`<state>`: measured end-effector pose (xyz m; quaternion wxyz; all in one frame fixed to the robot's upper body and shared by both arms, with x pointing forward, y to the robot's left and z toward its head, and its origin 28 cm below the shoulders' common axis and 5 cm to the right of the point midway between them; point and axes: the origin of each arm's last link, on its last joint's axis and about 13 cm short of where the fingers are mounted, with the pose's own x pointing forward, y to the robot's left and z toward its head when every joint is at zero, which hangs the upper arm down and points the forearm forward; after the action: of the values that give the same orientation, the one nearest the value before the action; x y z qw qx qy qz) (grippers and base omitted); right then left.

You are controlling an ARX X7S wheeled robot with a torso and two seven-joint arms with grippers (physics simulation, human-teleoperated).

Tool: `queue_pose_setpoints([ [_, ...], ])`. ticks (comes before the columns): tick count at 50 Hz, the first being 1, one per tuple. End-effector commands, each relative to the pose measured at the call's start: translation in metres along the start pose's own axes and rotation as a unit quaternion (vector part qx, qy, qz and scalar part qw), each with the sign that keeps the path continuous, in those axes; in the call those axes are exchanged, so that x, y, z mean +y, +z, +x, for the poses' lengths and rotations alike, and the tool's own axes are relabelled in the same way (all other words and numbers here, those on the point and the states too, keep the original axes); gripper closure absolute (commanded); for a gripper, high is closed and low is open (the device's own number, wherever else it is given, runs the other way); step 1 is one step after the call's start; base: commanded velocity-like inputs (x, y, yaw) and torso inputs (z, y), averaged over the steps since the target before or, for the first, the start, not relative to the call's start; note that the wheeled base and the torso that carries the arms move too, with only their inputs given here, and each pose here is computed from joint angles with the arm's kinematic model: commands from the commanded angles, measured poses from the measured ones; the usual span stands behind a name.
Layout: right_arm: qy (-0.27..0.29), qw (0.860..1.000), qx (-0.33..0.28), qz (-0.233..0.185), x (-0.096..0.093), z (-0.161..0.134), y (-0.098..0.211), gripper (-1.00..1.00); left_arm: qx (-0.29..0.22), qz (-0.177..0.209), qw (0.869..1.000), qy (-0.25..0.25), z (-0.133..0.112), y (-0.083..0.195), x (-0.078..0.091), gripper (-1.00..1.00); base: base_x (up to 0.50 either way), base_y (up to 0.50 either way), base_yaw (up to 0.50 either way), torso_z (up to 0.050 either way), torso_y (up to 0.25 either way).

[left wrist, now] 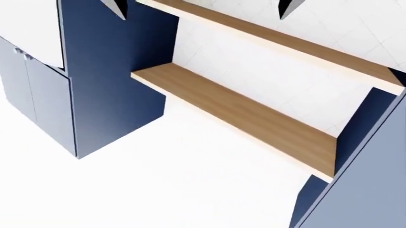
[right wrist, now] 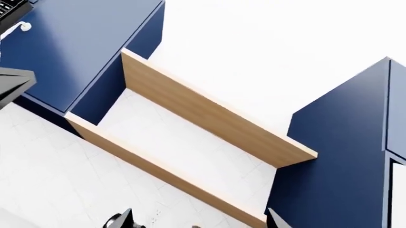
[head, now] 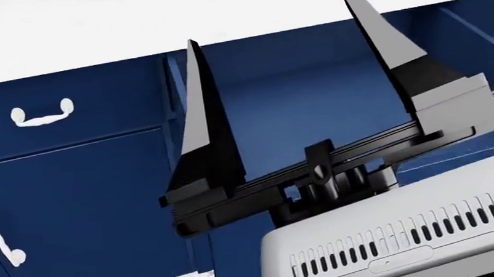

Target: Close the right drawer.

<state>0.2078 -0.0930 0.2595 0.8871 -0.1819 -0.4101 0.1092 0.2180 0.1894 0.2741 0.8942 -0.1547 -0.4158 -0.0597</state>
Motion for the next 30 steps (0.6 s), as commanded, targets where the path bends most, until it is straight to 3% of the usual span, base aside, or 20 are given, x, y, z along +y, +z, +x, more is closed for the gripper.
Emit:
queue_pose_setpoints([
  [1, 0.002, 1.0, -0.002, -0.011, 0.0012, 0.0, -0.0008, -1.0, 0.002, 0.0, 1.0, -0.003, -0.0014, -0.0005, -0.0001, -1.0, -0.29, 0.09, -0.5, 0.0, 0.0],
  [13, -0.001, 1.0, -0.002, -0.012, 0.0025, 0.0013, -0.0009, -1.0, 0.007, -0.003, 1.0, -0.006, -0.004, -0.0004, 0.0006, -1.0, -0.28, 0.11, -0.5, 0.0, 0.0],
  [14, -0.001, 1.0, -0.002, -0.012, 0.0024, 0.0012, -0.0005, -1.0, 0.007, -0.004, 1.0, -0.006, -0.0041, -0.0002, 0.0008, -1.0, -0.06, 0.02, 0.0, 0.0, 0.0],
  [15, 0.004, 1.0, -0.016, 0.014, 0.0037, 0.0003, 0.001, -1.0, 0.008, -0.004, 1.0, -0.007, -0.0046, 0.0003, 0.0007, -1.0, 0.0, 0.0, 0.0, 0.0, 0.0],
  [20, 0.0, 1.0, 0.008, 0.01, 0.0038, -0.0002, 0.0002, -1.0, 0.008, -0.004, 1.0, -0.009, -0.006, 0.0012, -0.0005, -1.0, 0.0, 0.0, 0.0, 0.0, 0.0],
  [23, -0.003, 1.0, 0.016, 0.006, 0.0031, -0.0011, 0.0005, -1.0, 0.009, -0.005, 1.0, -0.007, -0.0069, 0.0011, 0.0002, -1.0, 0.08, 0.18, 0.0, 0.0, 0.0],
  [30, 0.0, 1.0, 0.023, -0.006, 0.0032, -0.0014, -0.0002, -1.0, 0.013, -0.009, 1.0, -0.011, -0.0093, 0.0007, -0.0009, -1.0, 0.53, 0.11, 0.0, 0.0, 0.0],
])
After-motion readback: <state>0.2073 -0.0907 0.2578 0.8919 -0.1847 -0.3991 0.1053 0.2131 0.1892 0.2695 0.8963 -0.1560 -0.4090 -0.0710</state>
